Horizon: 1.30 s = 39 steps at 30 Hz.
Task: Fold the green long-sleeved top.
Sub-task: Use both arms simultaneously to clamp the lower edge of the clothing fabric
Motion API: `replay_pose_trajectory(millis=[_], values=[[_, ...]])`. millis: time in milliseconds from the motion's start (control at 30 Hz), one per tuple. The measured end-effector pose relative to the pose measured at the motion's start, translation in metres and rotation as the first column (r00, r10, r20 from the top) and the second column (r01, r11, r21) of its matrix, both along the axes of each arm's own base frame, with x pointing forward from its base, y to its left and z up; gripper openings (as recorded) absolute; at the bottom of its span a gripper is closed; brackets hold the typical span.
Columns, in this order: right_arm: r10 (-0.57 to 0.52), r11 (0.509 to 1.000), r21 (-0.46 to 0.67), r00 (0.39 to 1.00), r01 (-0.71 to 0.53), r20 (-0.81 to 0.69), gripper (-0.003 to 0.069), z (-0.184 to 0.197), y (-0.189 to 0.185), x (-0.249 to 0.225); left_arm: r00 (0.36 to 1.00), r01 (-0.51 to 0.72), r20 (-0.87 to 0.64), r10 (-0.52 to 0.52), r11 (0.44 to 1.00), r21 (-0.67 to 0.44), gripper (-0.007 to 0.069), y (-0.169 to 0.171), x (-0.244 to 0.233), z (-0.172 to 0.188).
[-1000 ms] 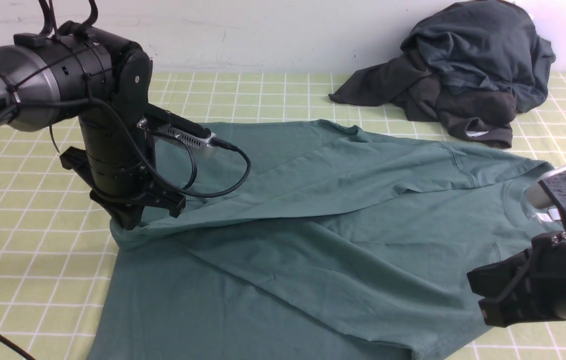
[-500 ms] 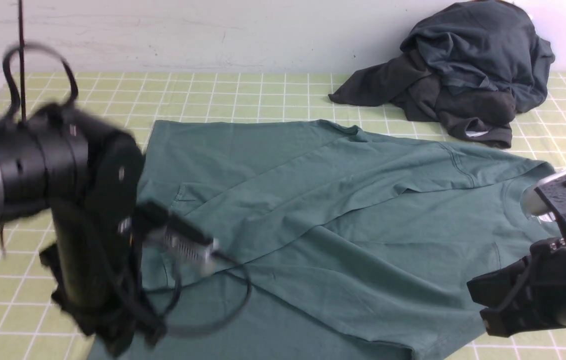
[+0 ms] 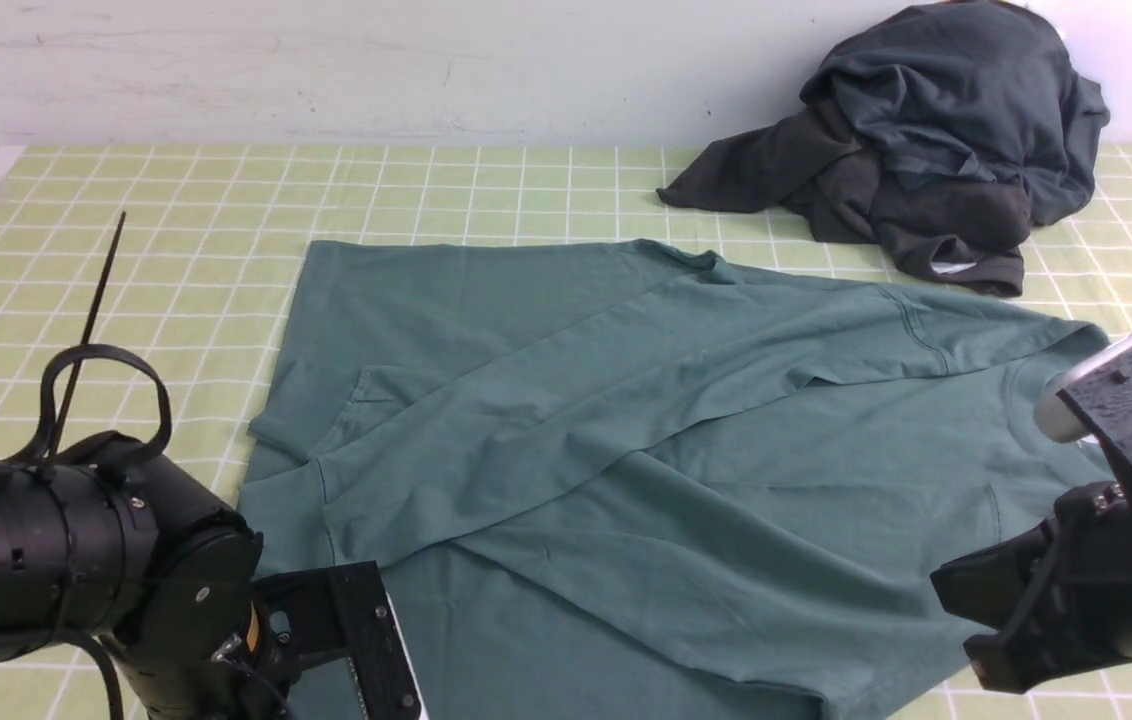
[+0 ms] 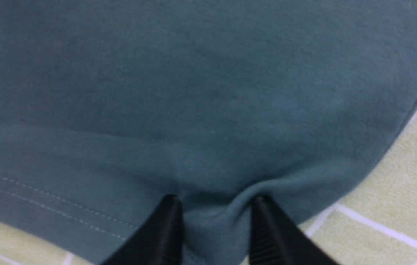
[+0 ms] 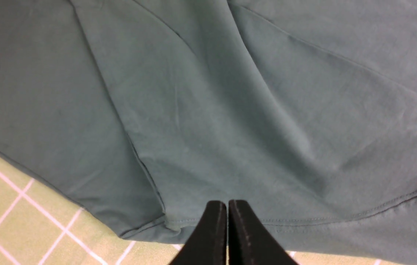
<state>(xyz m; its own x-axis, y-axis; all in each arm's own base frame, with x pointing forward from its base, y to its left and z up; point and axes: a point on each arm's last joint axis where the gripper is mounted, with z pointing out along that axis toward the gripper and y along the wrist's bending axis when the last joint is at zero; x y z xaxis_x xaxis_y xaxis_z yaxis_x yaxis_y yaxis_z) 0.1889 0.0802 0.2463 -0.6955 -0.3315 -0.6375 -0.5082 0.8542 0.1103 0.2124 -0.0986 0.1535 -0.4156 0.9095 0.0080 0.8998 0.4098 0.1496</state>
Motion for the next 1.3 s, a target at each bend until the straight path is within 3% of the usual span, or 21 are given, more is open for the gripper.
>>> replay_pose_trajectory(millis=[167, 300, 400, 533, 633, 733, 800, 833, 867, 900, 1100, 1300], values=[[0.025, 0.999, 0.027, 0.999, -0.026, 0.034, -0.0001, 0.007, 0.001, -0.004, 0.996, -0.060, 0.068, 0.062, 0.998, -0.018, 0.0027, 0.001, 0.000, 0.015], [0.141, 0.989, 0.013, 0.970, -0.146, 0.197, -0.0001, 0.029, 0.003, -0.014, 0.983, -0.119, 0.135, 0.126, 0.991, -0.058, 0.0016, 0.004, -0.003, 0.038], [0.270, 0.963, -0.080, 0.901, -0.258, 0.339, -0.0001, 0.042, 0.003, -0.019, 0.971, -0.135, 0.185, 0.149, 0.987, -0.085, 0.0016, 0.008, -0.008, 0.054], [0.382, 0.921, -0.220, 0.860, -0.322, 0.340, 0.0011, 0.034, 0.003, -0.012, 0.960, -0.175, 0.200, 0.193, 0.979, -0.107, 0.0016, 0.010, -0.012, 0.062], [0.464, 0.864, -0.346, 0.846, -0.367, 0.263, 0.0041, 0.018, 0.001, -0.002, 0.955, -0.195, 0.205, 0.216, 0.974, -0.118, 0.0016, 0.011, -0.013, 0.064], [0.556, 0.735, -0.511, 0.827, -0.445, 0.078, 0.0113, -0.017, -0.005, 0.020, 0.951, -0.206, 0.206, 0.228, 0.971, -0.125, 0.0016, 0.011, -0.013, 0.064], [0.575, 0.689, -0.554, 0.818, -0.467, 0.026, 0.0138, -0.026, -0.007, 0.025, 0.951, -0.207, 0.206, 0.229, 0.970, -0.125, 0.0016, 0.011, -0.013, 0.064], [0.596, 0.620, -0.607, 0.801, -0.497, -0.048, 0.0168, -0.041, -0.010, 0.034, 0.951, -0.209, 0.204, 0.232, 0.970, -0.128, 0.0016, 0.010, -0.013, 0.064], [0.591, 0.623, -0.607, 0.805, -0.494, -0.048, 0.0171, -0.043, -0.010, 0.034, 0.951, -0.210, 0.204, 0.233, 0.969, -0.128, 0.0016, 0.010, -0.013, 0.064], [0.609, 0.551, -0.652, 0.785, -0.521, -0.113, 0.0194, -0.055, -0.013, 0.041, 0.951, -0.213, 0.200, 0.237, 0.968, -0.134, 0.0016, 0.010, -0.013, 0.064], [0.605, 0.443, -0.702, 0.764, -0.557, -0.224, 0.0211, -0.081, -0.019, 0.054, 0.950, -0.217, 0.196, 0.243, 0.965, -0.144, 0.0016, 0.009, -0.013, 0.064], [0.598, 0.440, -0.693, 0.762, -0.571, -0.248, 0.0211, -0.092, -0.018, 0.058, 0.950, -0.217, 0.196, 0.243, 0.965, -0.144, 0.0016, 0.009, -0.013, 0.064]])
